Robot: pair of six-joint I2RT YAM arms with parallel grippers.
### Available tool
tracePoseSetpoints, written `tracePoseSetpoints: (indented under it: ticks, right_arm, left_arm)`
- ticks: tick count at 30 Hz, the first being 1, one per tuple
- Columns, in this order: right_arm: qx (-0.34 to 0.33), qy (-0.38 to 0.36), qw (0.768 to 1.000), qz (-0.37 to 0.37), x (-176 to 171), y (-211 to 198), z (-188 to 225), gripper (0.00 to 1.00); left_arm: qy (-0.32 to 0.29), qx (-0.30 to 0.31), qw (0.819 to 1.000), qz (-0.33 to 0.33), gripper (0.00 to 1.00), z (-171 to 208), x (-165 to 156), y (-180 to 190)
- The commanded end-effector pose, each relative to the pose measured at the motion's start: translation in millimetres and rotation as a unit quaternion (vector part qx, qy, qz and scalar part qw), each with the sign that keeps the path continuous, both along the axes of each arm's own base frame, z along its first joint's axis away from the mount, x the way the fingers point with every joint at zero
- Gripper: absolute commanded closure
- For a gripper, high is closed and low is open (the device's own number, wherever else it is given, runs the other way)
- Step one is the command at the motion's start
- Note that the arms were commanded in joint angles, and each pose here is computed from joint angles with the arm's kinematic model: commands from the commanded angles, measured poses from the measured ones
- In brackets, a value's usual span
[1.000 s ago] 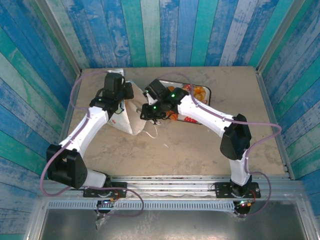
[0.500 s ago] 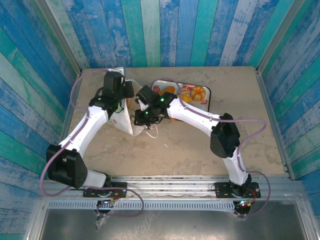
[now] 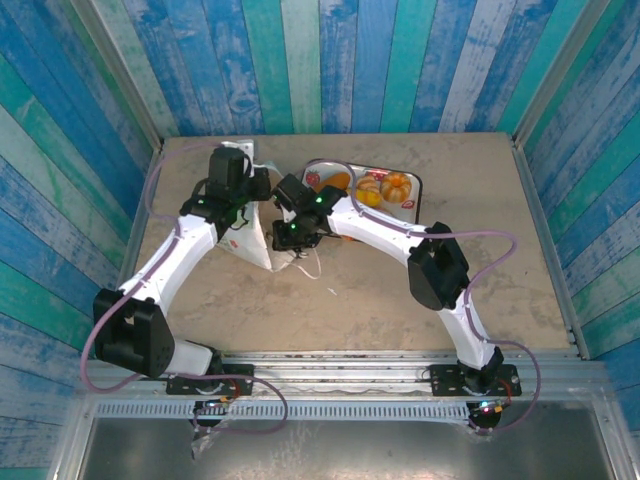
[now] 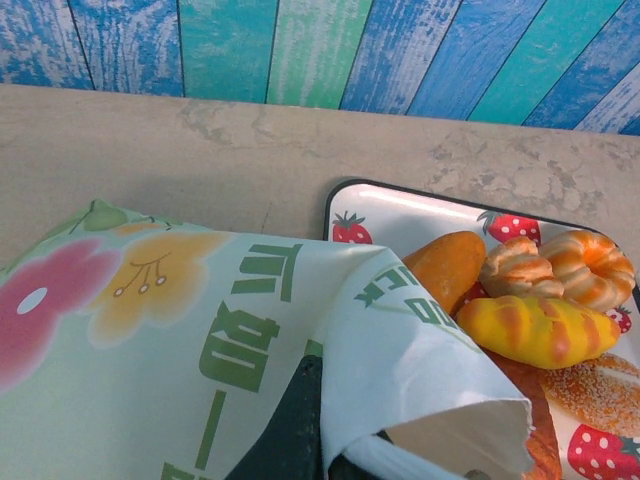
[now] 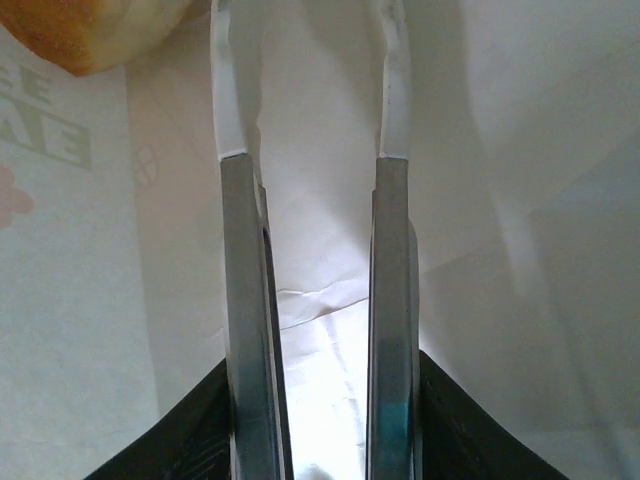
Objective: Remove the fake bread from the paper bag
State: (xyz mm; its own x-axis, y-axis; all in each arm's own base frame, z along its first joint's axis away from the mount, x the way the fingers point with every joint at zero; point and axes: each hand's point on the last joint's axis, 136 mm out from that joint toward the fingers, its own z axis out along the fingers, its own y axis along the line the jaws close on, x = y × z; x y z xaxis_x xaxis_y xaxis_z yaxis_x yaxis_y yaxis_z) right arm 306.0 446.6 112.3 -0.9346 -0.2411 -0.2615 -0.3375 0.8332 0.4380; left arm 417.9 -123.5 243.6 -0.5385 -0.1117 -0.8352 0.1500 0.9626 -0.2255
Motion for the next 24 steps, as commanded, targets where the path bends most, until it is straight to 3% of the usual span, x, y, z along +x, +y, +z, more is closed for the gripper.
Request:
tracePoseSetpoints:
  ticks: [1,20,24]
  right_arm:
    - [0.017,-0.009,1.0,-0.015,13,4,6,0.57]
    - [0.072,0.004,0.997,-0.001,33,41,-5,0.51]
    - [0.068,0.007,0.998,-0.007,36,41,-12,0.57]
  left_arm:
    - [-0.026,-0.005,1.0,-0.014,0.98,20,-11,-1]
    - [-0.012,-0.038,0.997,-0.07,0.98,16,-12,-24]
    - [-0.013,-0.041,0.996,-0.078,0.98,18,-14,-27]
